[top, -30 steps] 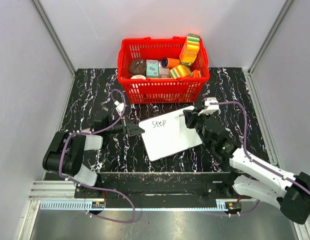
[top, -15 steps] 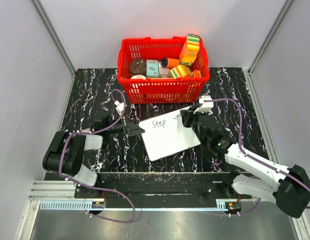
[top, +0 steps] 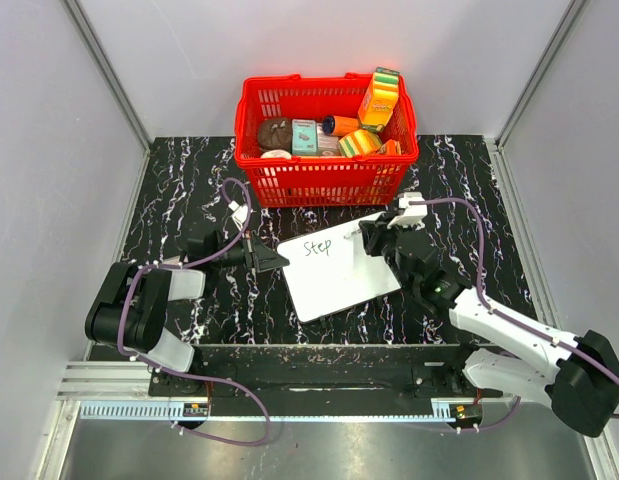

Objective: Write a sentence on the whiteboard
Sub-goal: Write on the whiteboard with the whiteboard.

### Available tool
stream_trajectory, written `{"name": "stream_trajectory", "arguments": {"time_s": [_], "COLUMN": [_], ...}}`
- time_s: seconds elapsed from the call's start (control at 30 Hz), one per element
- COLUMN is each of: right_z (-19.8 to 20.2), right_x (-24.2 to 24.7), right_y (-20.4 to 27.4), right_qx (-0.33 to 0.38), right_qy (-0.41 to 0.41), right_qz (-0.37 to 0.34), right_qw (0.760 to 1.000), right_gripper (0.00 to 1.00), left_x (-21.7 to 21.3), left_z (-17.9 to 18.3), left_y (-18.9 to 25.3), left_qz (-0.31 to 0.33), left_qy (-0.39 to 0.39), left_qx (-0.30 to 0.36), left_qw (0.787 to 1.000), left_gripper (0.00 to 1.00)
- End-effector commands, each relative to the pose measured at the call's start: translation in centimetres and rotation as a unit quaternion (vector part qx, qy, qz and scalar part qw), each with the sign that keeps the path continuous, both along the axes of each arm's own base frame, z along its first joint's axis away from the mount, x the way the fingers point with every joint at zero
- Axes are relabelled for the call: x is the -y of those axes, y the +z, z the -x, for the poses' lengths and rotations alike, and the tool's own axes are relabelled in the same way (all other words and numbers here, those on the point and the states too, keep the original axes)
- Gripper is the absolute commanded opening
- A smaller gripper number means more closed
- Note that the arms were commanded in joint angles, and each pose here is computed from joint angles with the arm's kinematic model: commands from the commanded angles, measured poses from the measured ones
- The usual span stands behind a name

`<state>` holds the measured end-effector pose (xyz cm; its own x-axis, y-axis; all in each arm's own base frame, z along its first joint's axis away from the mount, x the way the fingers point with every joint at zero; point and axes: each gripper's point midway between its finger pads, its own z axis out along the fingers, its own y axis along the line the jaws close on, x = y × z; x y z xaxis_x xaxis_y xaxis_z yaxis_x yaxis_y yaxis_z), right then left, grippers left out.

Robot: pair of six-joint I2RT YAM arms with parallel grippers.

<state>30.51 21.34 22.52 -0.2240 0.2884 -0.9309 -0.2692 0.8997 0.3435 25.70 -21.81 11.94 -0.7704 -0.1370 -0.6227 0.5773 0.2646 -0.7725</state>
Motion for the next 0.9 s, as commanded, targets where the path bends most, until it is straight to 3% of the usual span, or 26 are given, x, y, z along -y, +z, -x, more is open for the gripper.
{"name": "stream_trajectory", "arguments": {"time_s": [0.0,0.6,0.87], "right_z": [0.3,1.4,1.5], "right_x": [0.3,0.7,1.1], "right_y": [-0.2,-1.7,1.8], "right_qx": [-0.005,-0.02,0.017], "right_qy": [0.0,0.008,0.004], "right_qz": [-0.01,-0.016,-0.05], "right_qw": [1.0,1.0,0.999], "right_gripper": [0.0,0.0,0.0], "left_x": [0.3,0.3,0.4], "left_z": [-0.7,-0.7,-0.7], "left_y": [0.2,0.1,0.1], "left_qz": [-0.008,-0.009,-0.009], "left_qy": [-0.01,-0.01,-0.01], "left_qx": [0.051,0.05,0.05], "left_qw": [0.999,0.999,0.999], "left_gripper": [0.0,0.0,0.0]}}
